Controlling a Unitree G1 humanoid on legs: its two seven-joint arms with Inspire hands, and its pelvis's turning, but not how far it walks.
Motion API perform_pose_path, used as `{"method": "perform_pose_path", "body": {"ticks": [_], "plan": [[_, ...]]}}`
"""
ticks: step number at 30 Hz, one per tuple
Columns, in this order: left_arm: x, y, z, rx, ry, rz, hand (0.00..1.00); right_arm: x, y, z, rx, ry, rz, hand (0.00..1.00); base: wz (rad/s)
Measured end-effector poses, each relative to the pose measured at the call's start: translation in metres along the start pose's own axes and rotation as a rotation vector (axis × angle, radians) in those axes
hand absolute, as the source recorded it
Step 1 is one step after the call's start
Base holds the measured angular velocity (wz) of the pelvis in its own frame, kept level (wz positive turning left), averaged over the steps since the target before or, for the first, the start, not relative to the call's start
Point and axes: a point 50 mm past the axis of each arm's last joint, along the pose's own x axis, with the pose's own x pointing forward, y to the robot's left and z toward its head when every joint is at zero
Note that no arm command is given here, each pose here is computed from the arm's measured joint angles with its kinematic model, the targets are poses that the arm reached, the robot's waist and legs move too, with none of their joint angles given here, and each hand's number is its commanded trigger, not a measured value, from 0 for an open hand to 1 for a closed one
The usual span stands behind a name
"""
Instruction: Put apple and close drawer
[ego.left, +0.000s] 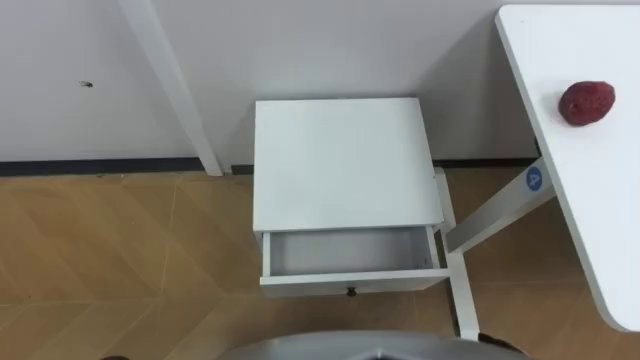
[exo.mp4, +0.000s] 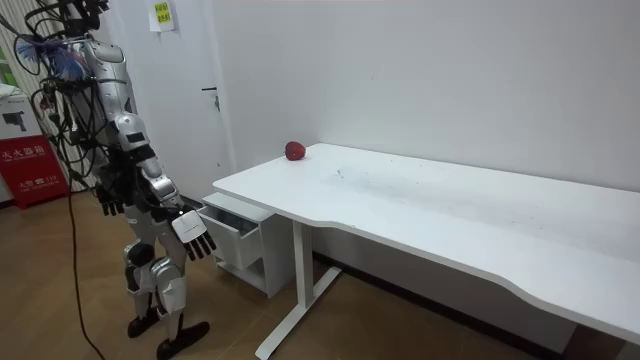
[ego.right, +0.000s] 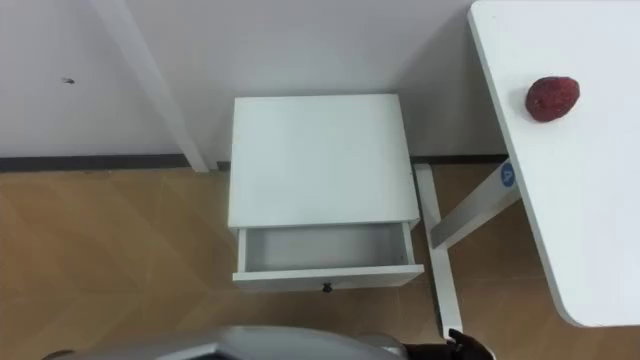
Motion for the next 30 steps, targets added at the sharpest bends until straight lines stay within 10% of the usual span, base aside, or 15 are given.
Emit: {"method": "perform_pose_path", "body": {"ticks": [11, 22, 30], "plan": [[0.0, -0.001, 0.005, -0.043, -0.015, 0.005, 0.0, 0.0, -0.002, -0.002, 0.28, 0.007, -0.034, 0.0, -0.04], [0.0, 0.01, -0.009, -0.251, 0.017, 0.065, 0.0, -0.004, -0.041, 0.001, 1.462, -0.104, -0.237, 0.0, -0.03], [0.001, 0.019, -0.007, -0.276, 0.01, 0.086, 0.0, -0.007, -0.054, 0.015, 1.802, -0.135, -0.297, 0.0, -0.06]]}}
